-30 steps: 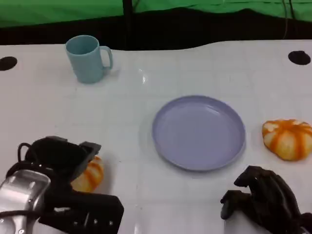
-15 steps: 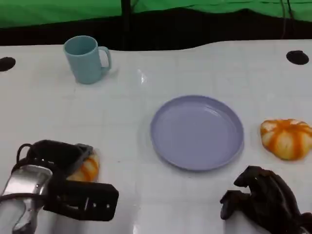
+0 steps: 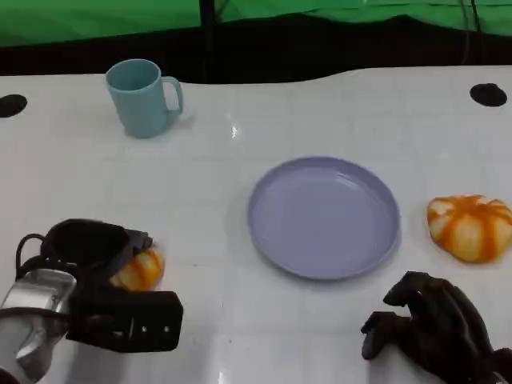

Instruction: Grasp the bread from the table and place it into the plate.

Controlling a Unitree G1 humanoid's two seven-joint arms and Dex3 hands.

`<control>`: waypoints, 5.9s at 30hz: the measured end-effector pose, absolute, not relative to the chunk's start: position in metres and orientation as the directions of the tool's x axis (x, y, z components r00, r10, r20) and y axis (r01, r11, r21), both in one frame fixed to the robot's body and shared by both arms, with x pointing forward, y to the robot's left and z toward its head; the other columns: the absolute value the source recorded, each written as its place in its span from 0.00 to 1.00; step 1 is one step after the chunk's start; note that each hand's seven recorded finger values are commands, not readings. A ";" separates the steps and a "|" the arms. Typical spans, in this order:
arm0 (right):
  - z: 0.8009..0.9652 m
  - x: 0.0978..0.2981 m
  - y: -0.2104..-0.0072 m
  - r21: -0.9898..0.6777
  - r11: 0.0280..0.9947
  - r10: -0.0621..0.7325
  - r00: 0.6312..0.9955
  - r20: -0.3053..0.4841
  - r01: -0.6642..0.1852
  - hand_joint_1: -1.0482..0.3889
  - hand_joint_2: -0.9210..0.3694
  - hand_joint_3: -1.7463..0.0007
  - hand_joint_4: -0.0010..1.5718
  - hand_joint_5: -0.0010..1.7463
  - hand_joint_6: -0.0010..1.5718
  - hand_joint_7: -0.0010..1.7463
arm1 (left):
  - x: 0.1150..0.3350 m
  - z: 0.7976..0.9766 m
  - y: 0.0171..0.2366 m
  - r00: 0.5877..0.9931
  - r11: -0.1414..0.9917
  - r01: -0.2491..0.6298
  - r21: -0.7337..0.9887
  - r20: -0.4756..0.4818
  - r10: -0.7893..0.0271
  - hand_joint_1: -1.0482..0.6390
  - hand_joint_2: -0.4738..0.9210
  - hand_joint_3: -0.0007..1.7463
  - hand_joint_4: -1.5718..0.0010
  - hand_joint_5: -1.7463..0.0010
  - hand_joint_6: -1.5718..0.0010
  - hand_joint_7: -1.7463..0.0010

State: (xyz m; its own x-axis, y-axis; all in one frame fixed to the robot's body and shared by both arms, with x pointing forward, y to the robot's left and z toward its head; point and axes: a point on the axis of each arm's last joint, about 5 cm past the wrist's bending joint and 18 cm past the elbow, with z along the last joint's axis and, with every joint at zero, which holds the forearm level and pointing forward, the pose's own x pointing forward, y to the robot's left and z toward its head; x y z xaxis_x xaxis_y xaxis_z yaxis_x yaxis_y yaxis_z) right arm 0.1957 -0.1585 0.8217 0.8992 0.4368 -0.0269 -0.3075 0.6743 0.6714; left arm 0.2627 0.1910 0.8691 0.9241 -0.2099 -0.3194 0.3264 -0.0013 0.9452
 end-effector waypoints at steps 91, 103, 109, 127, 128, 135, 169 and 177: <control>0.819 0.192 -0.158 0.671 0.679 0.435 0.899 -0.040 -0.299 0.00 0.15 1.00 1.00 0.43 1.00 0.22 | 0.302 0.919 0.018 0.774 0.457 0.200 0.867 0.146 -0.616 0.42 0.77 0.49 0.48 0.00 0.47 0.46; 0.820 0.192 -0.155 0.665 0.680 0.441 0.897 -0.034 -0.309 0.01 0.14 1.00 1.00 0.43 1.00 0.22 | 0.308 0.922 0.021 0.748 0.241 0.276 0.930 -0.051 -0.662 0.16 1.00 0.16 0.73 0.70 0.75 0.99; 0.820 0.191 -0.154 0.666 0.679 0.444 0.895 -0.036 -0.310 0.00 0.14 1.00 1.00 0.43 1.00 0.21 | 0.312 0.927 0.023 0.743 0.132 0.319 0.939 -0.161 -0.650 0.07 1.00 0.20 0.85 0.78 0.87 1.00; 0.819 0.192 -0.155 0.661 0.683 0.435 0.900 -0.026 -0.311 0.00 0.15 1.00 1.00 0.43 1.00 0.23 | 0.318 0.947 0.026 0.690 -0.031 0.379 0.925 -0.305 -0.657 0.00 1.00 0.22 0.96 0.80 0.92 0.99; 0.819 0.192 -0.155 0.661 0.683 0.435 0.900 -0.026 -0.311 0.00 0.14 1.00 1.00 0.43 1.00 0.23 | 0.318 0.949 0.026 0.690 -0.025 0.374 0.927 -0.296 -0.661 0.00 1.00 0.22 0.95 0.80 0.92 0.98; 0.820 0.192 -0.156 0.659 0.686 0.434 0.901 -0.028 -0.310 0.00 0.15 1.00 1.00 0.43 1.00 0.22 | 0.311 0.940 0.042 0.683 0.100 0.340 0.935 -0.173 -0.709 0.05 1.00 0.21 0.87 0.76 0.87 0.97; 0.820 0.192 -0.156 0.689 0.658 0.447 0.894 -0.033 -0.304 0.01 0.18 1.00 1.00 0.42 1.00 0.21 | 0.235 0.886 0.140 0.787 0.843 0.483 0.239 0.303 -0.537 0.21 1.00 0.20 0.59 0.00 0.69 0.01; 0.819 0.191 -0.159 0.689 0.659 0.444 0.896 -0.030 -0.303 0.01 0.17 1.00 1.00 0.42 1.00 0.21 | 0.210 0.862 0.150 0.852 0.863 0.494 -0.110 0.258 -0.455 0.18 1.00 0.17 0.51 0.00 0.62 0.00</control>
State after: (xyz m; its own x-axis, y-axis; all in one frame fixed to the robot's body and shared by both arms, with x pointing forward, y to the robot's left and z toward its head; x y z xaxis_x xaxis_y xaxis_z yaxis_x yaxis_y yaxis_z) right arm 0.1915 -0.1585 0.8194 0.8957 0.4436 -0.0303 -0.3030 0.6588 0.6886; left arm 0.2102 0.1504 0.8617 0.8523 -0.4548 0.2583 0.4937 0.8626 -0.1104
